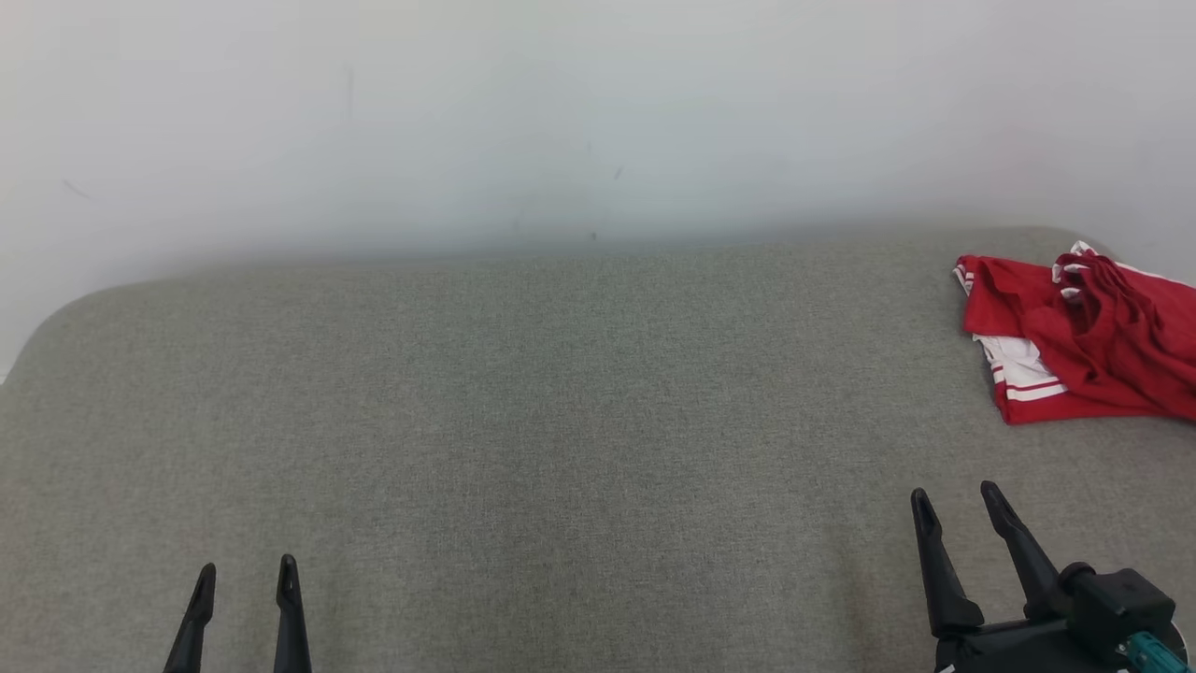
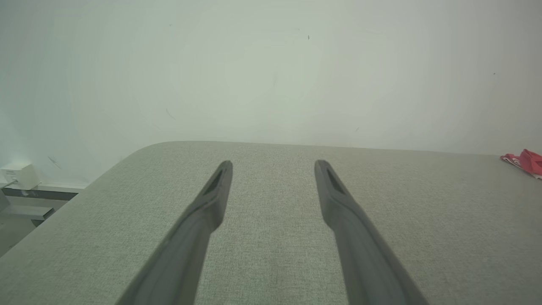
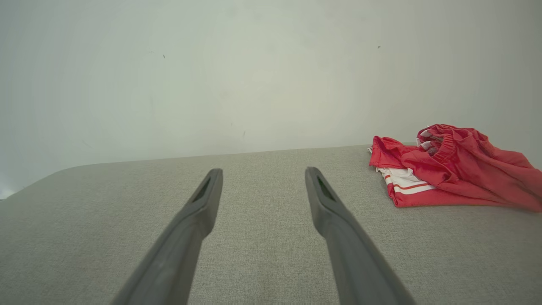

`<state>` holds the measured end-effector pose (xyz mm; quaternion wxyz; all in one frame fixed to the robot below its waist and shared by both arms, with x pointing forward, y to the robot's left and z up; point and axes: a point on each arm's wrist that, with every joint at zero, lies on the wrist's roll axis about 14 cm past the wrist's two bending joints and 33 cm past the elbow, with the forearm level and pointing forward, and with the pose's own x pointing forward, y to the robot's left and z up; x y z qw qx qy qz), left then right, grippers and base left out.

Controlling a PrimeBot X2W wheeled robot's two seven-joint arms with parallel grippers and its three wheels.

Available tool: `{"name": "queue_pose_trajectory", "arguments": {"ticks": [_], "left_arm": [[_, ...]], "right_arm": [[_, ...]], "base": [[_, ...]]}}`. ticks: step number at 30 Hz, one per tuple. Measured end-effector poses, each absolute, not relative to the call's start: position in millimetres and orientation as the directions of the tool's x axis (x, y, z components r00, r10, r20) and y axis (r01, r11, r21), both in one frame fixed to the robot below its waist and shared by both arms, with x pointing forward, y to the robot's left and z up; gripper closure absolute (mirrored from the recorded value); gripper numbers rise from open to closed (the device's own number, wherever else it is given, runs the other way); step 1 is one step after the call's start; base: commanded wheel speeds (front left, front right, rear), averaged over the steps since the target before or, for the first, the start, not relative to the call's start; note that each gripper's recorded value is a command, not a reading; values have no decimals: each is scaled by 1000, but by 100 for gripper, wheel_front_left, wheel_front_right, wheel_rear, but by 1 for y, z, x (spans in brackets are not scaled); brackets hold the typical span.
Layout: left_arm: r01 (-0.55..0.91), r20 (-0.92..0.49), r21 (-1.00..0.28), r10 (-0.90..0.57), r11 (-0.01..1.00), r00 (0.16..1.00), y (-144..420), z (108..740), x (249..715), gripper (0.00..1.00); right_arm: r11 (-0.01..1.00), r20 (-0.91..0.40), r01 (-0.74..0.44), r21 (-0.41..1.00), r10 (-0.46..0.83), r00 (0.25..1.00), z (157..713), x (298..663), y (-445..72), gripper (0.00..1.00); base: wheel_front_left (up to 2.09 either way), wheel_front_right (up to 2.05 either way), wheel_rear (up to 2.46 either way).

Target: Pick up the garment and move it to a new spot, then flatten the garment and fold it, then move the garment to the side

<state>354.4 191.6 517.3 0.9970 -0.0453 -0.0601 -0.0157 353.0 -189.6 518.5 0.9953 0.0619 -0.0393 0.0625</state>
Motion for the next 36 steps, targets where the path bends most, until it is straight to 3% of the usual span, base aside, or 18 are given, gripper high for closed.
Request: {"name": "queue_pose_trajectory", "arguments": {"ticks": [35, 36], "left_arm": [[21, 106, -94, -11, 995, 994, 195, 512, 351, 0], [21, 101, -95, -12, 995, 995, 195, 510, 350, 100]], "right_arm": [[982, 72, -144, 125, 136, 988, 509, 361, -184, 0], [982, 65, -143, 126, 136, 989, 507, 360, -184, 100]], "base": [[0, 0, 0], [0, 0, 0]]}}
